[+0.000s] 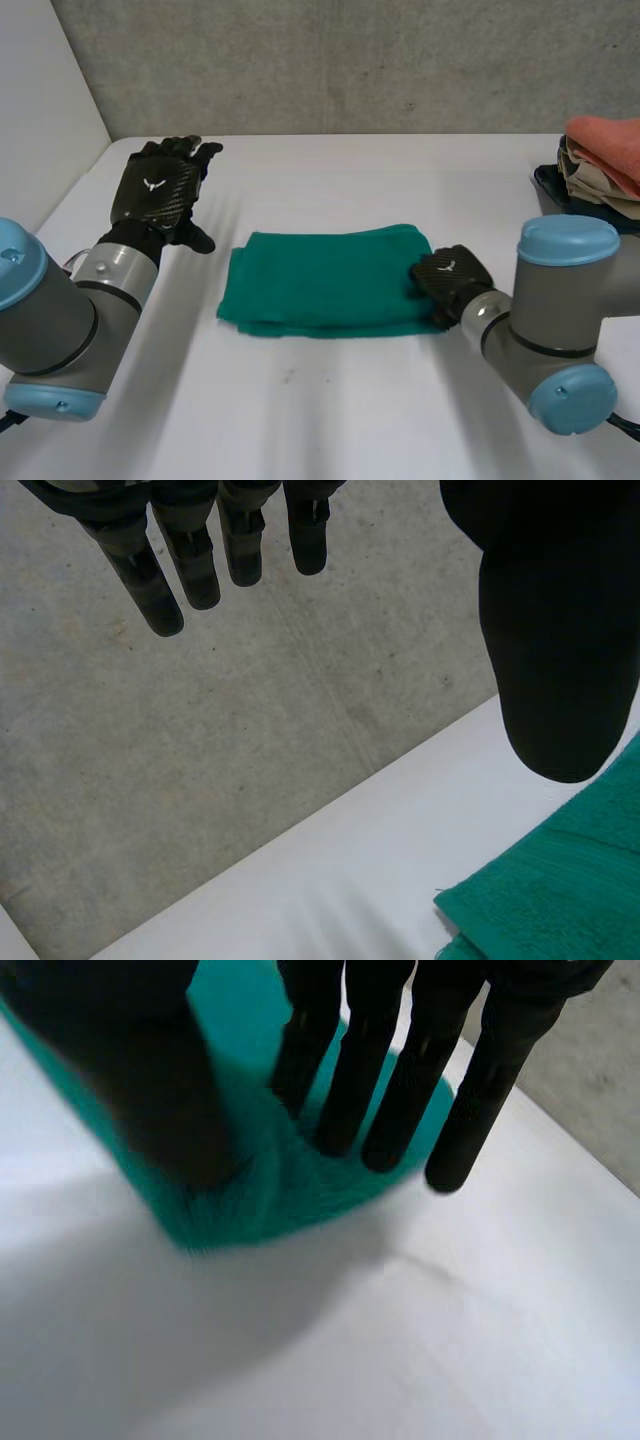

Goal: Fold the laundry.

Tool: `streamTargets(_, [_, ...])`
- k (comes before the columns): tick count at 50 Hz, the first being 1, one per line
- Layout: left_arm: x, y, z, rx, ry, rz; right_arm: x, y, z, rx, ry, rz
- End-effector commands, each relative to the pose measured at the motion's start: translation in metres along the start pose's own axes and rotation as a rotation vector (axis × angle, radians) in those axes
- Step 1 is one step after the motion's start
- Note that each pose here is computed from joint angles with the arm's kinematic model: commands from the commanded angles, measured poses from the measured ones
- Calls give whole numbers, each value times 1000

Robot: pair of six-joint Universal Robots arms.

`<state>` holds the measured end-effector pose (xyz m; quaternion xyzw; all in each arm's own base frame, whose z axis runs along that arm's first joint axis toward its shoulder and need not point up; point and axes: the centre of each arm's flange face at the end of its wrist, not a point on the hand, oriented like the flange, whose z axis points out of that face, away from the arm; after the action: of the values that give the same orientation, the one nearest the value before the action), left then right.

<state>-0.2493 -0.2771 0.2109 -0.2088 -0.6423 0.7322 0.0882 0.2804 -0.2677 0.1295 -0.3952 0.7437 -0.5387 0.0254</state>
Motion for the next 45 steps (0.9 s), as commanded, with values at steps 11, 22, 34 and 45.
streamTargets(11, [-3, -37, -1, 105, -10, -1, -79, -105, -9, 562, 28, -492])
streamTargets(22, [3, -47, 3, 66, 16, -27, -151, -64, -8, 539, -227, -422])
streamTargets(34, [35, -24, 14, -92, 22, -118, -47, -111, -31, 487, -251, 366])
streamTargets(45, [85, 32, 16, -283, 102, -89, -44, -70, 20, 197, -288, 366])
